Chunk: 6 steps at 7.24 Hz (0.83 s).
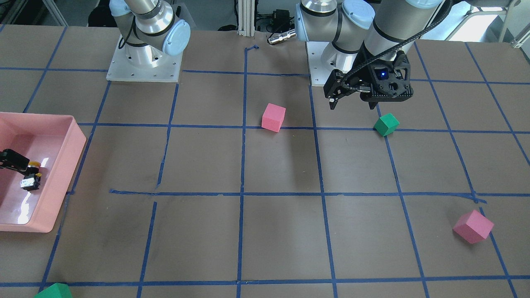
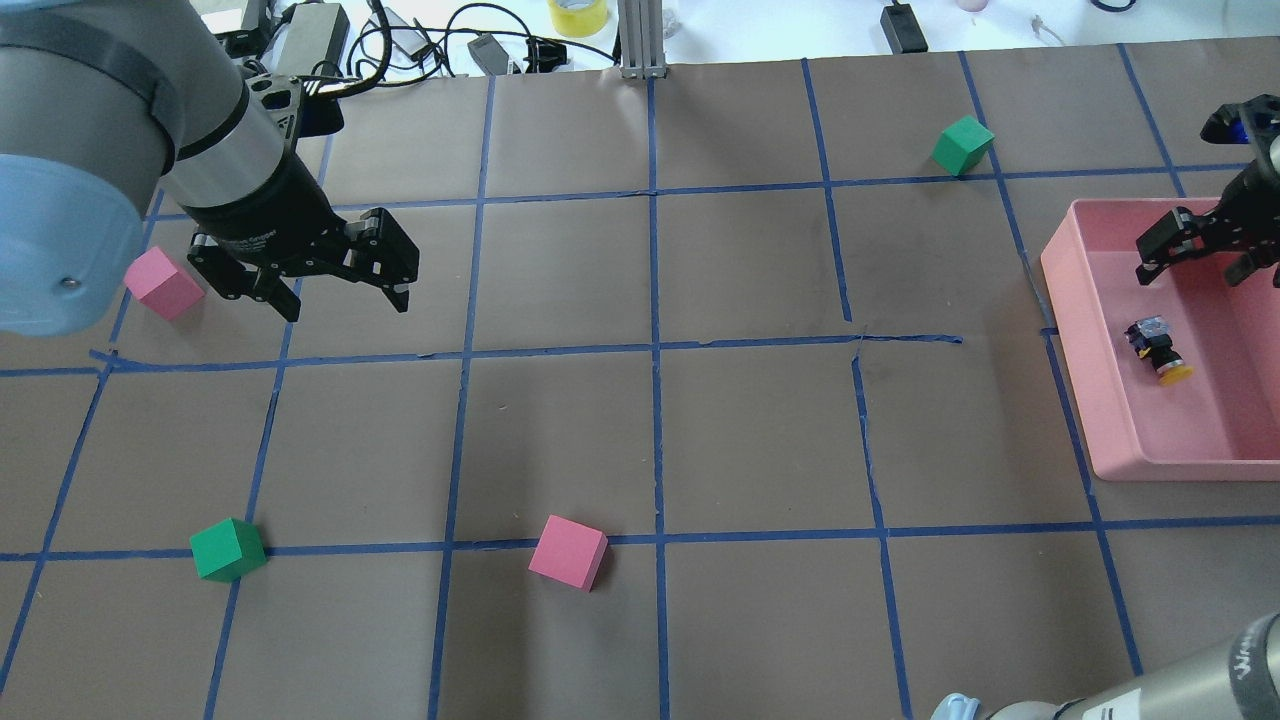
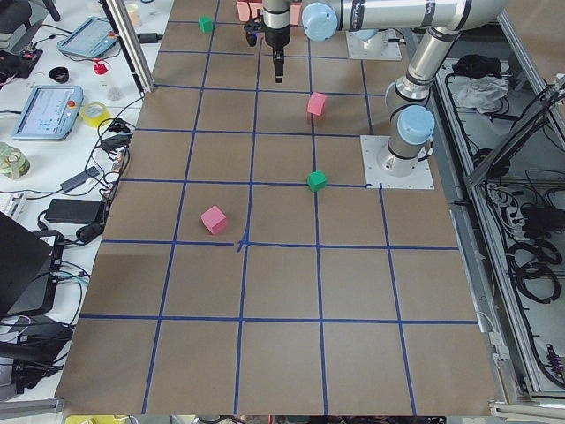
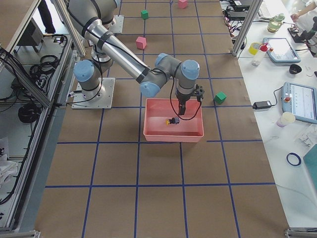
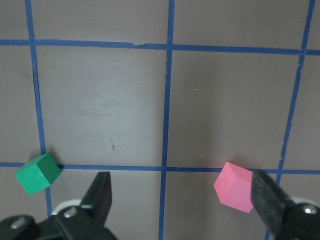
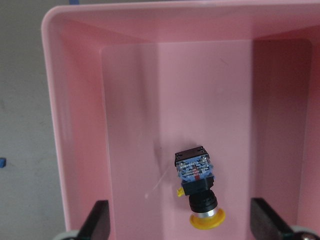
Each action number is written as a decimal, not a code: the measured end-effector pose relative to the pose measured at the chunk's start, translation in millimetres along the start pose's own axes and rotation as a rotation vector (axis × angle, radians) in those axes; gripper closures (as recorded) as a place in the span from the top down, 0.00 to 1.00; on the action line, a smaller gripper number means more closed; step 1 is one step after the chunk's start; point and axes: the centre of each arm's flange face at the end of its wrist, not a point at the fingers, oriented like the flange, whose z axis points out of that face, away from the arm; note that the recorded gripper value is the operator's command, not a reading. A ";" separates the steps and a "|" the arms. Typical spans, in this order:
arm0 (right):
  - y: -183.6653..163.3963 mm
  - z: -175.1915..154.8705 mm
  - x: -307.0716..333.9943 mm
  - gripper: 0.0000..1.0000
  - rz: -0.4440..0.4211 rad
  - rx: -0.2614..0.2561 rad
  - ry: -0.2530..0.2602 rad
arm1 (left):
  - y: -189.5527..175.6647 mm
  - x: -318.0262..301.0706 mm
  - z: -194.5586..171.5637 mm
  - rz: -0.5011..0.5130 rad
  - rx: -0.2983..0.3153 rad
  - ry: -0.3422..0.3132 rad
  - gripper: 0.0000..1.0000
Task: Align button upright
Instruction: 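Lower the right gripper into the tray and close on the switch body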
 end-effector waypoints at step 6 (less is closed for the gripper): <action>-2.5 21.8 8.7 1.00 0.006 -0.003 0.010 | -4.3 -2.9 3.9 0.000 -0.001 0.002 1.00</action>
